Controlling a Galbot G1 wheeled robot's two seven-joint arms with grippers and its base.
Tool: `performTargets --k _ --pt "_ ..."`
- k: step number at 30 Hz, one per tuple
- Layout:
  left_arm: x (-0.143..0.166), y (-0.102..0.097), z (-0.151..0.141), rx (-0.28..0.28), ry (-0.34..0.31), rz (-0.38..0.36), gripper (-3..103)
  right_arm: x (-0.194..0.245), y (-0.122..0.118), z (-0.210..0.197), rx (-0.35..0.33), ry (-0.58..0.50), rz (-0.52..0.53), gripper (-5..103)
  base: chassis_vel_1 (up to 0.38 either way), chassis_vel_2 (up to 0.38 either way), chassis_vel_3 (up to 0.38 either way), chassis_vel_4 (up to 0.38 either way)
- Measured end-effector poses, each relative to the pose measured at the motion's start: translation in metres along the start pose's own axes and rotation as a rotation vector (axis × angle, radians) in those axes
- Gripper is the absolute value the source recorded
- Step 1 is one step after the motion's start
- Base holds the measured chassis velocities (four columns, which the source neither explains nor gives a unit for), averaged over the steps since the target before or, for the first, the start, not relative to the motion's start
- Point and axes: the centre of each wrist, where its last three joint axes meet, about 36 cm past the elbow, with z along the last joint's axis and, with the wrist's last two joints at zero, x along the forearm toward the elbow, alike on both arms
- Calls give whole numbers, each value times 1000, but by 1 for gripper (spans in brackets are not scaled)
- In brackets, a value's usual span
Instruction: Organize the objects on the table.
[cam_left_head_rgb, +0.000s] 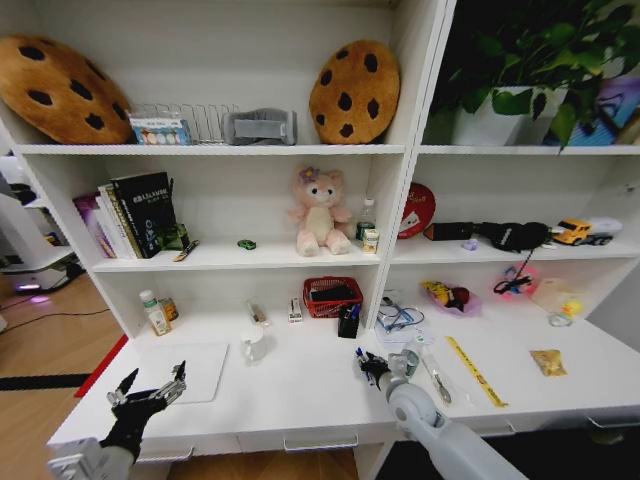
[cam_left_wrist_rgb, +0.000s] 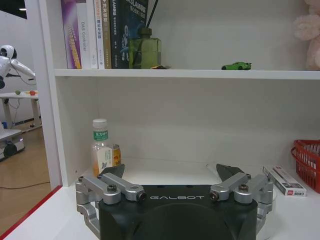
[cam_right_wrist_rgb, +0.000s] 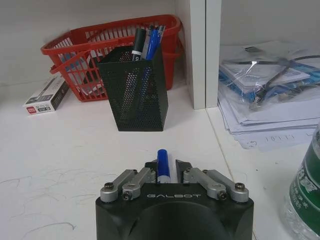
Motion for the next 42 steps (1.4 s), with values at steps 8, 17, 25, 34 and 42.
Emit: performTargets --k 8,17,25,34,42 --pt "0 0 0 0 0 0 100 -8 -5 -2 -4 6 6 3 0 0 0 0" --pt "0 0 0 0 0 -1 100 -7 -7 -2 20 -10 1 0 0 0 0 0" --pt "0 0 0 0 0 -1 100 2 -14 -3 92 -79 -40 10 0 0 0 0" --pt "0 0 0 0 0 0 100 -1 -27 -19 150 -68 -159 43 0 0 0 0" --pt "0 0 0 0 0 0 100 -9 -34 -21 201 -26 -183 70 0 0 0 0"
